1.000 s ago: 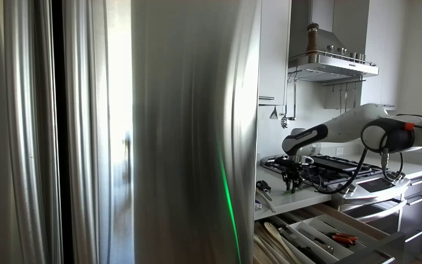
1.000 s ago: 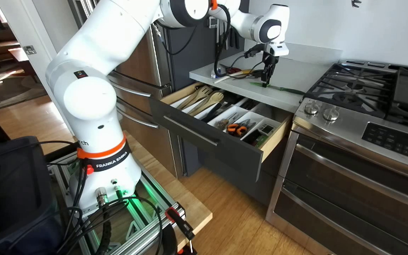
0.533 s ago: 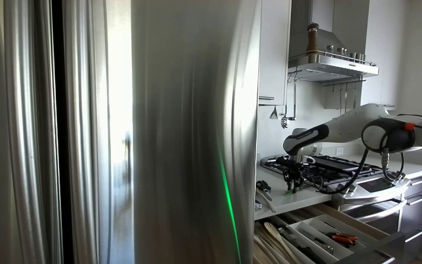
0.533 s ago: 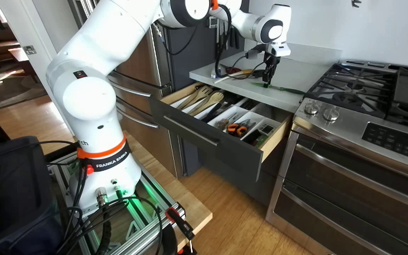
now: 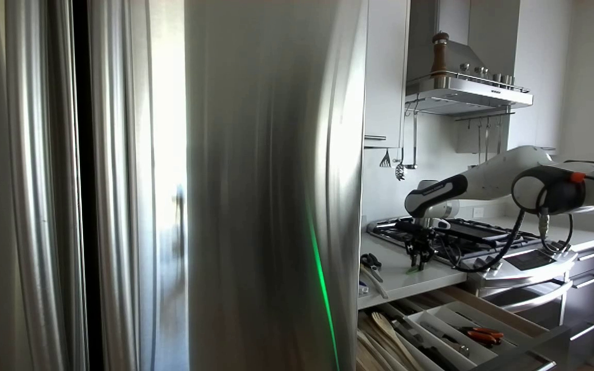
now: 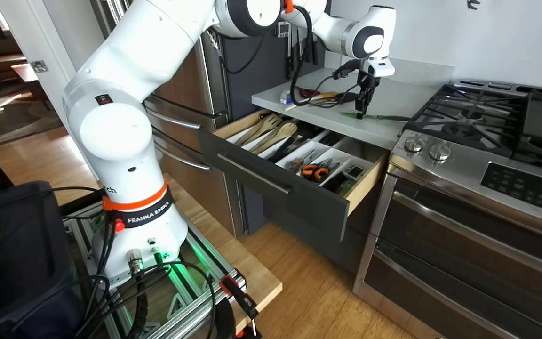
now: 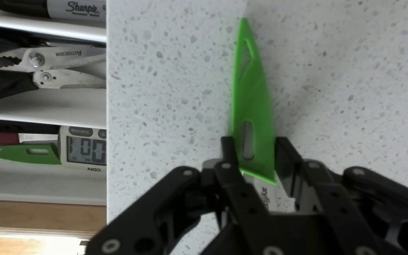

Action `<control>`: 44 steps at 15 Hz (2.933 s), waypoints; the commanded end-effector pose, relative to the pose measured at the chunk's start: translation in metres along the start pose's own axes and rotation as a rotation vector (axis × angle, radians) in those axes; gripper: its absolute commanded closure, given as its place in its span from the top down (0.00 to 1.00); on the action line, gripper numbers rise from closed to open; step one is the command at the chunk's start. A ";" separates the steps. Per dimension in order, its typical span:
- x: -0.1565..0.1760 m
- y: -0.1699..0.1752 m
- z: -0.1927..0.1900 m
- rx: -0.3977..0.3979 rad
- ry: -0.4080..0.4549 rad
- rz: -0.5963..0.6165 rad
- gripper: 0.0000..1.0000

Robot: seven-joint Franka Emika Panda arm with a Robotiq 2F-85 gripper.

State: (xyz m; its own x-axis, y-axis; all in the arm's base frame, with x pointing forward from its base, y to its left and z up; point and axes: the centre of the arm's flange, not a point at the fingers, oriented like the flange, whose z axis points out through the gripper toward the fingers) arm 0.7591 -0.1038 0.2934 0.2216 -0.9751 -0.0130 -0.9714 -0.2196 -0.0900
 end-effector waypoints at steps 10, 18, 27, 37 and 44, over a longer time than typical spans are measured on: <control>0.025 0.006 -0.006 0.024 -0.009 -0.002 0.08; 0.043 0.005 -0.011 0.027 0.002 -0.035 0.08; 0.054 0.004 -0.017 0.022 0.008 -0.077 0.08; 0.057 0.003 -0.018 0.032 0.012 -0.084 0.08; 0.063 0.004 -0.020 0.039 0.018 -0.079 0.08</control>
State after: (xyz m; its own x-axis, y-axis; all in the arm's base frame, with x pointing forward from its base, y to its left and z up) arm 0.7592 -0.1416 0.3111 0.2989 -0.9543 0.0009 -0.9483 -0.2972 -0.1115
